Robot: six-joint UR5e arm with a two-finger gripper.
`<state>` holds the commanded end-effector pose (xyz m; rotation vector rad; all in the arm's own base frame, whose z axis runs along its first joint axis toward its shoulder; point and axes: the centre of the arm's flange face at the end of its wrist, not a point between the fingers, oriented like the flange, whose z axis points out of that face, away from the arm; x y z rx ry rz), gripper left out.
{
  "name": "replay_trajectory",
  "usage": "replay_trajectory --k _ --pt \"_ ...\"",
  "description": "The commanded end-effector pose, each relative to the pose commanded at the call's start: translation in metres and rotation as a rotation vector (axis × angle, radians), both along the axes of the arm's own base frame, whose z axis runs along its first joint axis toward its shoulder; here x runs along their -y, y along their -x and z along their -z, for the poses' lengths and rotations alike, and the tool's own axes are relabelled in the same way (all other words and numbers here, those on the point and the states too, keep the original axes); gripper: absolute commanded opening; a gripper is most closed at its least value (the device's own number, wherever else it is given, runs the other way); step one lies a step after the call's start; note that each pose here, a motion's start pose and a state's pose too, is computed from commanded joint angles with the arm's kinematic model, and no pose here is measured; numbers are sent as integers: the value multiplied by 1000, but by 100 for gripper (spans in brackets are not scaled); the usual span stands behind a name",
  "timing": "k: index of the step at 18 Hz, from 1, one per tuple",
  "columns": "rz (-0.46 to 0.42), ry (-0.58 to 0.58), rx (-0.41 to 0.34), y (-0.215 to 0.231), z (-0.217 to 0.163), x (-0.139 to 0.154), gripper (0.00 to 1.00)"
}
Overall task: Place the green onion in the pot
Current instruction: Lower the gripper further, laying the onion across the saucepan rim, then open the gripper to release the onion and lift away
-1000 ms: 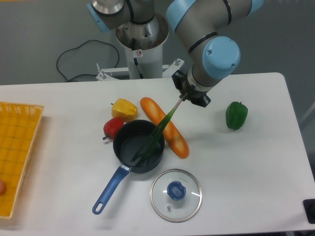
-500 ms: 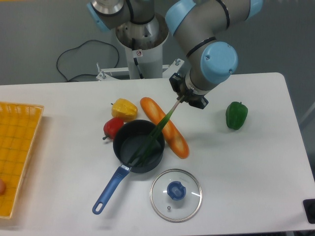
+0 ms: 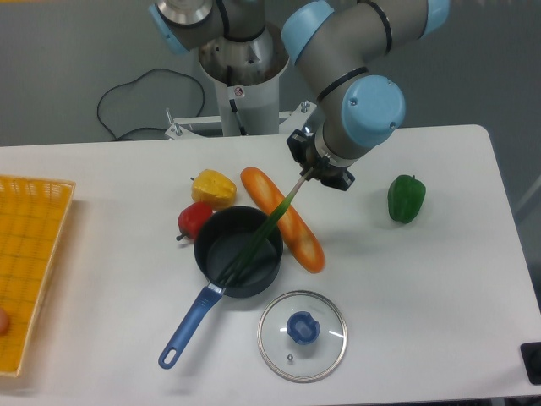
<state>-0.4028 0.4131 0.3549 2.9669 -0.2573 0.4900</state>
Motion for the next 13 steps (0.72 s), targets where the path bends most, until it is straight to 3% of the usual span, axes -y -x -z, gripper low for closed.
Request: replay_trajectory --k 10,13 --pt "-3 2 -7 -2 1 -4 16" --pt "5 3 -7 -2 1 -3 23"
